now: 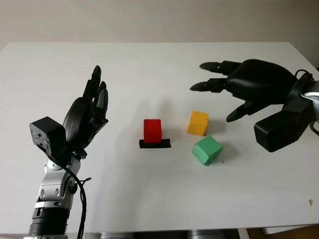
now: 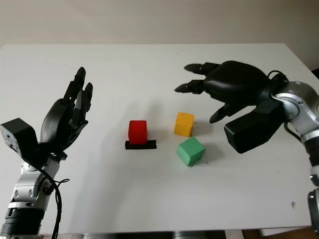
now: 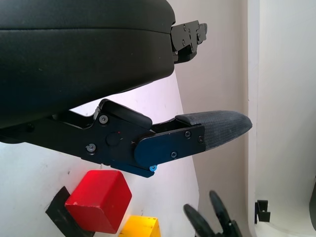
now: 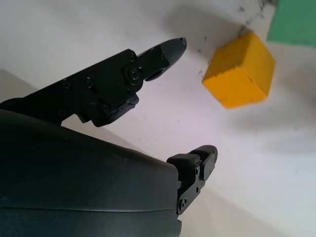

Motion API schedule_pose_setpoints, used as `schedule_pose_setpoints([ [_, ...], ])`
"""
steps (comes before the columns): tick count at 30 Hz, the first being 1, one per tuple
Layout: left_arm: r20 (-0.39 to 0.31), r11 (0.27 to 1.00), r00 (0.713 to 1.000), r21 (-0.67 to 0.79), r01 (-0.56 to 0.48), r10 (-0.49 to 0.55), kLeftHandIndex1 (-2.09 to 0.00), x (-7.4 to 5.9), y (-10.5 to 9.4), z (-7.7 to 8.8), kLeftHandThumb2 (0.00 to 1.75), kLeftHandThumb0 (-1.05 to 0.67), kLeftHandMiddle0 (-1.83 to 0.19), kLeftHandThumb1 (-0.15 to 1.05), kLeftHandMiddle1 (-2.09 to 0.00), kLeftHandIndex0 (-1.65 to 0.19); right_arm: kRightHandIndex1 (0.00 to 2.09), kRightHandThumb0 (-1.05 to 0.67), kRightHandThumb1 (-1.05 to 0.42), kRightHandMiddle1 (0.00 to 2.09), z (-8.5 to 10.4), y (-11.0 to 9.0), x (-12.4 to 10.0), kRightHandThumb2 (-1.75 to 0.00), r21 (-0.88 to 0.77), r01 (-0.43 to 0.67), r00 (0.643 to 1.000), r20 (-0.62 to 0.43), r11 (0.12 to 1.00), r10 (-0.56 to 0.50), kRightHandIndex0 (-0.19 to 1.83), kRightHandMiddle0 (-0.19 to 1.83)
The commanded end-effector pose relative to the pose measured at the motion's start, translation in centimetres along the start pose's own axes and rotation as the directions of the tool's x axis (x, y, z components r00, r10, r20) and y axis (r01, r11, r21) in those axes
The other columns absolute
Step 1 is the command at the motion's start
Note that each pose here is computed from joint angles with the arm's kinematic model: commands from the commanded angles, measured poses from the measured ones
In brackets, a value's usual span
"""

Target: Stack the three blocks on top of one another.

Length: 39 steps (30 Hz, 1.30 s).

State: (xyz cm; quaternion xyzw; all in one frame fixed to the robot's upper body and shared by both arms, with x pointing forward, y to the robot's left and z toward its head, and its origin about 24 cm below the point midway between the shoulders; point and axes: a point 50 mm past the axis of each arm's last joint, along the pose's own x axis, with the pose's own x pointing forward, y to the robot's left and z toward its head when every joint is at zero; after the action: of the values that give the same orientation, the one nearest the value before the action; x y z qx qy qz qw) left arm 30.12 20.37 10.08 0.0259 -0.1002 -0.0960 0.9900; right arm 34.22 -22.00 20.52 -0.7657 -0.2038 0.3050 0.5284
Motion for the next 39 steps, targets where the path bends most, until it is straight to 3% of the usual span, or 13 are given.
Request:
schedule_pose_setpoints([
  [1, 0.018, 1.000, 1.000, 0.010, -0.002, 0.002, 0.00, 0.3, 0.0, 0.3, 0.61, -0.76, 0.19, 1.05, 0.00, 0.19, 0.08, -0.32, -0.80, 0.15, -0.5, -1.0, -0.1, -0.06, -0.047, 0.011, 1.000, 0.011, 0.999, -0.011, 0.10, 0.38],
  [18, 0.009, 1.000, 1.000, 0.021, -0.019, 0.019, 0.00, -0.2, -0.3, -0.2, 0.61, -0.75, 0.19, 1.05, -0.02, 0.19, 0.06, -0.39, -0.85, 0.11, 0.3, 0.1, 2.4, -0.06, -0.102, 0.072, 0.993, 0.096, 0.992, -0.062, 0.10, 0.40],
  [39, 0.008, 0.999, 1.000, 0.053, 0.000, -0.001, 0.00, -0.8, -0.3, -0.3, 0.64, -0.73, 0.19, 1.05, -0.02, 0.19, 0.05, -0.40, -0.85, 0.10, 1.0, 2.8, 2.9, -0.05, -0.051, -0.010, 0.992, 0.122, 0.999, 0.016, 0.09, 0.43],
])
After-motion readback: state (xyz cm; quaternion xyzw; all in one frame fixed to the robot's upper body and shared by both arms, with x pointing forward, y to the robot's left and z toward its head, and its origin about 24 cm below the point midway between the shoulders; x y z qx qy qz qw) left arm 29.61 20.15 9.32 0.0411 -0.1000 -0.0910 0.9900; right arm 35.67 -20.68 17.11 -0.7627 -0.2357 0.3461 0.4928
